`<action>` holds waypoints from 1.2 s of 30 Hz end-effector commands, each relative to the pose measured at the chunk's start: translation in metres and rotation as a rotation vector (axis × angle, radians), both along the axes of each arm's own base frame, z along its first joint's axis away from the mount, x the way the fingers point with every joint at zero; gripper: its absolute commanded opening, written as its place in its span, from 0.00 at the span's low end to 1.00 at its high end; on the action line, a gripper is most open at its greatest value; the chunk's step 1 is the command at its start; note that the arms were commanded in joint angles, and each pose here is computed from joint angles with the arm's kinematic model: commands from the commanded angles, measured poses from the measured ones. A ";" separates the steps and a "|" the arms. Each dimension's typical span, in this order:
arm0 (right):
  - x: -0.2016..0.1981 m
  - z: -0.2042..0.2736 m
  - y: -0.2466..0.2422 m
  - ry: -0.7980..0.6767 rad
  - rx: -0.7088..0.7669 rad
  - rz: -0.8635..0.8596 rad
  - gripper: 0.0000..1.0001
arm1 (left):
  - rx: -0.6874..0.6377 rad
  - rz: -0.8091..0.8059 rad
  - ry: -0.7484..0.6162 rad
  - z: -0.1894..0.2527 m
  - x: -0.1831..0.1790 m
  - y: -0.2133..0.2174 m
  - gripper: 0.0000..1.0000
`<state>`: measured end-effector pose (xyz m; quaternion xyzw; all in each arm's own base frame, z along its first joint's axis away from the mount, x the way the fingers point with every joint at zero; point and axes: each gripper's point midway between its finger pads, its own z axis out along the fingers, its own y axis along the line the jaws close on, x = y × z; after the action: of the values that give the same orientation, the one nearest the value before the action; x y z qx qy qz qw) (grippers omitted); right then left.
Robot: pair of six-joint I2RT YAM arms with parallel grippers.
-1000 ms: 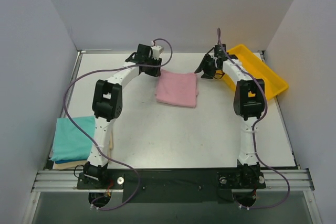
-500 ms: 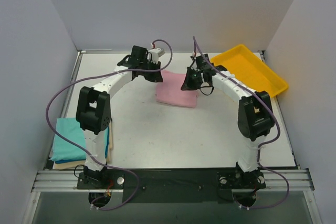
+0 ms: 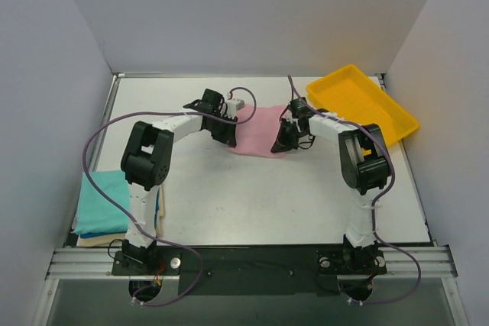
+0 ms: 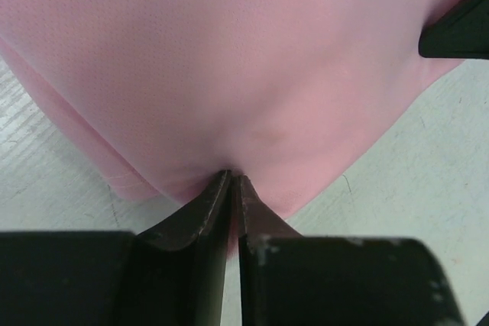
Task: Fold and stack the t-shirts
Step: Smooth out wrinkles on the folded tshirt, then put the neatly folded tshirt into the corner of the board with the left arm
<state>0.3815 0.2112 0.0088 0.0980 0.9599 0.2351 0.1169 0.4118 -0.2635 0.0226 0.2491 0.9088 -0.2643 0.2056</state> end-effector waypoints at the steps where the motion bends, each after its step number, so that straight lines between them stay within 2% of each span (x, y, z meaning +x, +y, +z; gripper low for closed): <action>1: -0.002 0.010 -0.020 -0.009 -0.045 -0.029 0.00 | 0.009 -0.028 -0.088 0.033 0.006 0.006 0.22; 2: 0.000 0.018 -0.023 -0.021 -0.044 -0.036 0.00 | -0.029 -0.034 -0.121 0.054 0.007 0.002 0.28; 4: 0.011 0.036 -0.030 -0.069 -0.048 -0.056 0.08 | -0.093 -0.009 -0.154 0.083 0.015 -0.002 0.36; 6: 0.023 0.052 -0.038 -0.115 -0.048 -0.076 0.20 | -0.147 0.115 -0.148 0.100 0.032 0.002 0.46; 7: 0.030 0.061 -0.039 -0.137 -0.046 -0.082 0.28 | -0.153 0.151 -0.151 0.101 0.040 0.006 0.49; 9: 0.040 0.069 -0.045 -0.156 -0.061 -0.089 0.36 | -0.140 0.219 -0.182 0.101 0.056 0.008 0.59; 11: 0.048 0.069 -0.051 -0.148 -0.075 -0.101 0.41 | -0.137 0.252 -0.201 0.095 0.067 0.005 0.77; 15: 0.059 0.052 -0.058 -0.118 -0.114 -0.109 0.47 | -0.165 0.290 -0.102 0.069 0.073 -0.006 0.85; 18: 0.067 0.038 -0.060 -0.079 -0.131 -0.103 0.47 | -0.162 0.345 -0.055 0.052 0.076 -0.002 0.86; 26: 0.059 0.004 -0.050 0.022 -0.093 -0.102 0.42 | -0.229 0.372 0.106 0.006 0.072 -0.020 0.87; 28: 0.056 0.001 -0.045 0.033 -0.071 -0.096 0.42 | -0.271 0.366 0.153 0.001 0.068 -0.029 0.84; 33: 0.052 0.000 -0.038 0.045 -0.040 -0.101 0.42 | -0.381 0.332 0.232 -0.002 0.061 -0.046 0.61; 34: 0.052 0.002 -0.037 0.043 -0.032 -0.104 0.42 | -0.409 0.314 0.240 0.000 0.061 -0.050 0.51; 35: 0.050 0.003 -0.037 0.043 -0.031 -0.106 0.42 | -0.421 0.314 0.250 0.000 0.060 -0.051 0.45; 36: 0.050 0.004 -0.037 0.040 -0.028 -0.108 0.43 | -0.438 0.300 0.253 0.006 0.059 -0.054 0.30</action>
<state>0.4504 0.1703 0.0170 0.1455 0.9563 0.2119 0.1392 0.4842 -0.3028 0.0347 0.0312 0.8895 -0.4000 0.2187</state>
